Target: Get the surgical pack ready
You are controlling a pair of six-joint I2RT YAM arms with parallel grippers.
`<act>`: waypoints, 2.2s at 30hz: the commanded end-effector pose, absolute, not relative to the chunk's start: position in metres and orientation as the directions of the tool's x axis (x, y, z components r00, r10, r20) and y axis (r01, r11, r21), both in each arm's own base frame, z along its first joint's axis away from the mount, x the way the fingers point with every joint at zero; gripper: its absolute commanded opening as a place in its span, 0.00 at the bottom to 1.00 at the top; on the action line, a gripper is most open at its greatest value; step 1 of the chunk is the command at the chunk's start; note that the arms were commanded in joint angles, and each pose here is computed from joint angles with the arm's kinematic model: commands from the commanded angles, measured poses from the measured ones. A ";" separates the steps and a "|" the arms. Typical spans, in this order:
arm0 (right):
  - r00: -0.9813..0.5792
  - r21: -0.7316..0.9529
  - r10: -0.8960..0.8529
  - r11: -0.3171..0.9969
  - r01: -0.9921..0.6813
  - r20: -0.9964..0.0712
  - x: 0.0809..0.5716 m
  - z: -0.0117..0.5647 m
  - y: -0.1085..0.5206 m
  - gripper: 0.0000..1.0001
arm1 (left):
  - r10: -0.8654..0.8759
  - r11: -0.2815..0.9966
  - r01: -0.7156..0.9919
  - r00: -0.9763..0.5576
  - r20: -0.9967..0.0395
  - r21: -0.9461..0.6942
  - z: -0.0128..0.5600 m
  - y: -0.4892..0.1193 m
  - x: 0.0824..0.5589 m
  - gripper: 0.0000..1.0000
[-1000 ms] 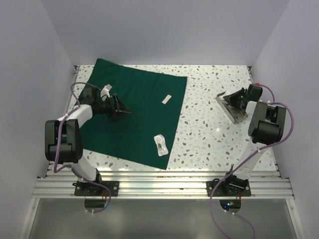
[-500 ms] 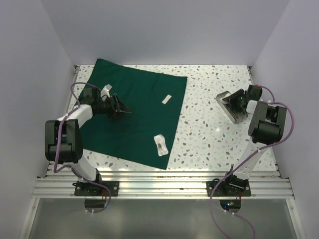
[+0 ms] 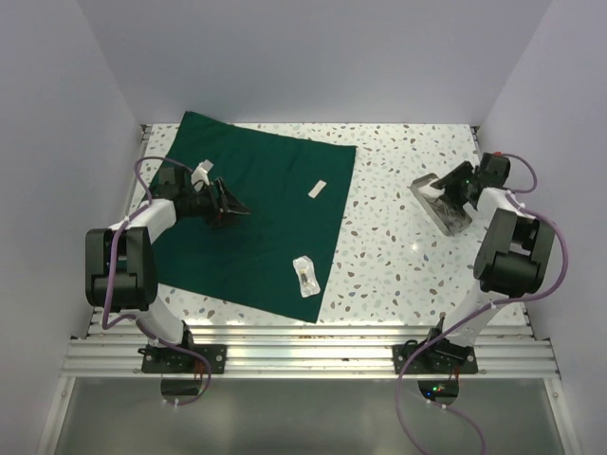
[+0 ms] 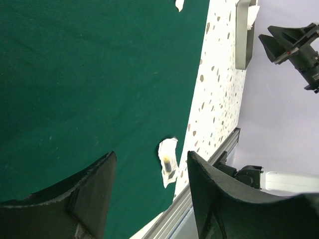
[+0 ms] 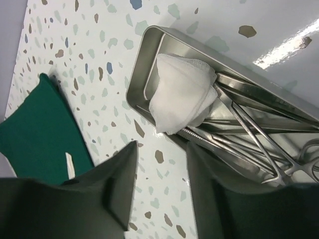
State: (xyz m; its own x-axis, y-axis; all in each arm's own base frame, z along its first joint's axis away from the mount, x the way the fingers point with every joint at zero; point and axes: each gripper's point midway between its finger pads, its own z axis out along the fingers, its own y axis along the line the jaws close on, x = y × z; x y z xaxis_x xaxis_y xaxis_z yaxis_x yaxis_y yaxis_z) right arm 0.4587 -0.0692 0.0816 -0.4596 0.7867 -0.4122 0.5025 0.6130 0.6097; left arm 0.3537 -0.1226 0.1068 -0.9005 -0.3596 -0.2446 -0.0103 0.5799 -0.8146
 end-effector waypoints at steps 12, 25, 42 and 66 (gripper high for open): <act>-0.444 0.632 0.764 0.641 0.436 -0.468 0.493 0.086 -0.081 0.00 | -0.305 0.603 0.035 -0.913 -0.270 -0.797 0.115 -0.133 0.339 0.63; -0.461 0.647 0.761 0.639 0.416 -0.456 0.492 0.081 -0.073 0.03 | -0.032 0.683 0.199 -0.953 -0.302 -0.702 0.117 -0.182 0.309 0.68; -0.790 0.368 0.280 0.927 0.074 -0.546 0.348 0.177 0.113 0.73 | 0.138 0.713 0.157 -0.987 -0.083 -0.683 0.068 -0.245 0.236 0.60; -0.817 0.408 0.162 0.908 -0.096 -0.553 0.191 0.186 0.110 0.70 | 0.011 0.739 0.018 -1.000 -0.014 -0.674 0.020 -0.275 0.261 0.38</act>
State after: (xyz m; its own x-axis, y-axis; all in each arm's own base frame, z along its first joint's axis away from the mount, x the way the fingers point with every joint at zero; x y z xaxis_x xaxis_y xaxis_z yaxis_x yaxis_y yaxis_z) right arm 0.1979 0.1093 0.1853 -0.8054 0.1992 -0.5583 -0.0639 0.9072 0.4159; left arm 0.2435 -0.2681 0.0235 -0.9987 0.0391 0.0337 0.0057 0.7328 -0.6804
